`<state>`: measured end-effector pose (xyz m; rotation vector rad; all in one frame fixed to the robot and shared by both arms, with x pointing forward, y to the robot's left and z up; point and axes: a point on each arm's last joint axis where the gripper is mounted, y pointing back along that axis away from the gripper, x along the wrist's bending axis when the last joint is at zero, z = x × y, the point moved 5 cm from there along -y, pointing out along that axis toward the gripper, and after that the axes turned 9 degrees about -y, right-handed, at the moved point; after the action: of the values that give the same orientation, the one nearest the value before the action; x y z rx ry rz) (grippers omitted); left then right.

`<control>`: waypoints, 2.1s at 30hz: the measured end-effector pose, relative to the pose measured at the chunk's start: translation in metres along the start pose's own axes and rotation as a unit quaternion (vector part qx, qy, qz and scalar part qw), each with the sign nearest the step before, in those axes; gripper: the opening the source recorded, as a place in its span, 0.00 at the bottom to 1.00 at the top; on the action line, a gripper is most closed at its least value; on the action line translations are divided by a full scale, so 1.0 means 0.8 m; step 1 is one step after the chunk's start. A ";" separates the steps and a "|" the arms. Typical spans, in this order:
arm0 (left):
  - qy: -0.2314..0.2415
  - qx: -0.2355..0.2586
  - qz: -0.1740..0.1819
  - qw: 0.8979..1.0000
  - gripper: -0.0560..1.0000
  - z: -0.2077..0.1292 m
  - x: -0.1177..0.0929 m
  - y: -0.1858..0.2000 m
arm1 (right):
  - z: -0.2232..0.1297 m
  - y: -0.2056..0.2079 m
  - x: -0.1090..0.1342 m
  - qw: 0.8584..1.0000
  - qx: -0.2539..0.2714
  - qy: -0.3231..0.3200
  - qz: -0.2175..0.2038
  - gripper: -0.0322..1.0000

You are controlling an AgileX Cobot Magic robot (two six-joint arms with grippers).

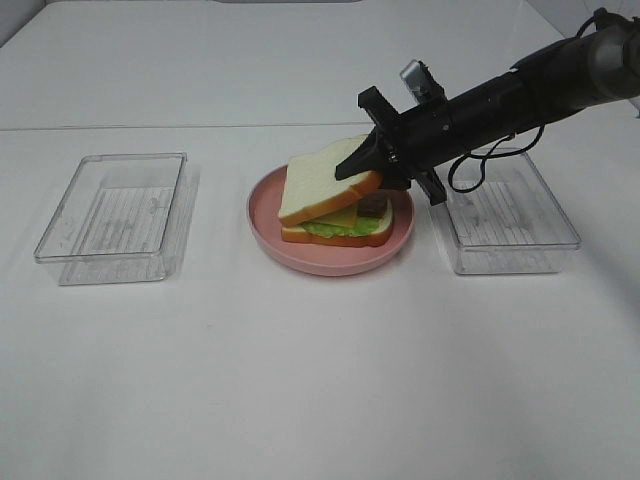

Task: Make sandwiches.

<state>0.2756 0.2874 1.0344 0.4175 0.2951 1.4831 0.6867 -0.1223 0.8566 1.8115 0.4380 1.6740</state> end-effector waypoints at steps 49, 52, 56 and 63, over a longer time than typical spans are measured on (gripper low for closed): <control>0.000 0.000 0.000 1.000 0.99 0.000 0.000 0.000 | 0.002 0.216 0.009 0.894 -0.135 0.115 -0.412 0.85; 0.000 0.000 0.000 1.000 0.99 0.000 0.000 0.000 | -0.002 0.230 -0.004 0.887 -0.119 0.099 -0.436 0.85; 0.000 0.000 0.000 1.000 0.99 0.000 0.000 0.000 | -0.012 0.245 -0.011 0.879 -0.096 0.086 -0.459 0.85; 0.000 0.000 0.000 1.000 0.99 0.000 0.000 0.000 | -0.059 0.266 -0.006 0.884 -0.087 0.076 -0.453 0.85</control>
<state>0.2756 0.2874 1.0344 0.4175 0.2951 1.4831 0.6038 -0.2742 0.9893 1.0536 0.9847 1.1229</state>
